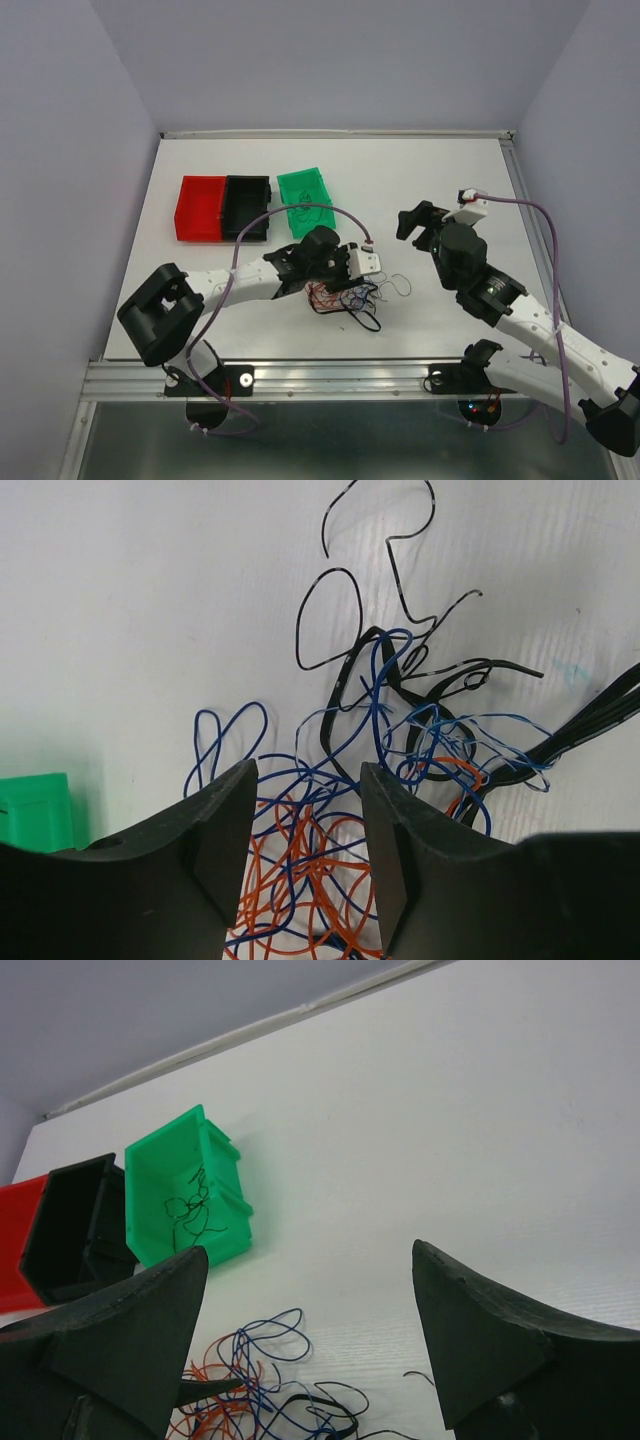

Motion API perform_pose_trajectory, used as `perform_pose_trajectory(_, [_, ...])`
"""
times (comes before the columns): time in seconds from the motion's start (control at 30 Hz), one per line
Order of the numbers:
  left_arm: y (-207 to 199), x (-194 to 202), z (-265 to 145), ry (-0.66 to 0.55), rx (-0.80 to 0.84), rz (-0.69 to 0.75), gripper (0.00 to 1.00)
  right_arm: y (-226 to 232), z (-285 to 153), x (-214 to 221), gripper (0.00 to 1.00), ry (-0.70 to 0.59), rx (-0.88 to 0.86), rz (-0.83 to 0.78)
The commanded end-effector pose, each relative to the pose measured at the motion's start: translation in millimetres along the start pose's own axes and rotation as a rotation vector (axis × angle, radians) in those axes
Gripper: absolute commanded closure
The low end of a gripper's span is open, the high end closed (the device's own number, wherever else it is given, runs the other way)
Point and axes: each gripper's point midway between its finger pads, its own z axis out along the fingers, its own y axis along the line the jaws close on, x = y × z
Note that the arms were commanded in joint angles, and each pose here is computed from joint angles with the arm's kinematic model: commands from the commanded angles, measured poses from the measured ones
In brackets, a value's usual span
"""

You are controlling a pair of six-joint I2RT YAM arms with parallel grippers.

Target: Untangle the cables

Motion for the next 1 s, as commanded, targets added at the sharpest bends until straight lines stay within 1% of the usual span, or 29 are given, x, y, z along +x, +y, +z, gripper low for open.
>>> perform_pose_trajectory(0.0, [17, -38, -28, -0.125, -0.079, 0.031, 0.43, -4, 0, -6, 0.12, -0.04, 0.015, 0.025])
perform_pose_trajectory(0.03, [14, -47, -38, -0.165, -0.072, 0.045, 0.41, -4, 0, -6, 0.12, -0.039, 0.014, 0.026])
perform_pose_trajectory(0.07, [10, -48, -42, -0.179, -0.058, 0.053, 0.41, -4, 0, -6, 0.12, -0.04, 0.015, 0.026])
perform_pose_trajectory(0.2, [-2, -49, -46, -0.195, -0.005, 0.055, 0.4, -3, 1, -5, 0.12, -0.034, 0.013, 0.023])
perform_pose_trajectory(0.23, [-8, -49, -43, -0.198, 0.029, 0.06, 0.4, -3, 1, -5, 0.12, -0.035, 0.011, 0.023])
perform_pose_trajectory(0.33, [-10, -50, -37, -0.186, 0.042, 0.062, 0.4, -3, 1, -6, 0.12, -0.037, 0.011, 0.026])
perform_pose_trajectory(0.37, [-11, -44, -29, -0.165, 0.052, 0.049, 0.4, -3, 0, -7, 0.12, -0.04, 0.011, 0.028])
perform_pose_trajectory(0.43, [-8, -47, -22, -0.157, 0.055, 0.044, 0.4, -3, 0, -7, 0.12, -0.041, 0.012, 0.028])
perform_pose_trajectory(0.47, [-8, -39, -13, -0.125, 0.057, 0.031, 0.4, -3, -1, -7, 0.12, -0.044, 0.012, 0.031])
perform_pose_trajectory(0.53, [-4, -35, -1, -0.099, 0.053, 0.016, 0.41, -5, -2, -9, 0.12, -0.05, 0.014, 0.036])
perform_pose_trajectory(0.63, [-5, -34, 9, -0.084, 0.072, 0.01, 0.44, -6, -5, -14, 0.12, -0.067, 0.012, 0.046])
perform_pose_trajectory(0.7, [-9, -28, 17, -0.059, 0.091, 0.007, 0.65, -7, -7, -17, 0.12, -0.075, 0.009, 0.053])
perform_pose_trajectory(0.73, [-10, -27, 20, -0.045, 0.101, 0.009, 0.87, -7, -8, -16, 0.12, -0.071, 0.006, 0.049])
perform_pose_trajectory(0.77, [-9, -28, 19, -0.043, 0.1, 0.01, 0.98, -7, -8, -16, 0.12, -0.073, 0.007, 0.049])
perform_pose_trajectory(0.8, [-9, -29, 18, -0.04, 0.103, 0.012, 1.0, -6, -8, -15, 0.12, -0.068, 0.001, 0.048])
perform_pose_trajectory(0.9, [-4, -46, 2, -0.087, 0.075, 0.034, 1.0, -2, -7, -9, 0.12, -0.044, -0.027, 0.024])
perform_pose_trajectory(0.93, [-2, -52, -5, -0.101, 0.064, 0.043, 1.0, 5, -6, 0, 0.12, -0.011, -0.068, 0.005])
perform_pose_trajectory(0.97, [5, -66, -19, -0.137, 0.028, 0.056, 1.0, 9, -6, 5, 0.12, 0.007, -0.096, -0.009])
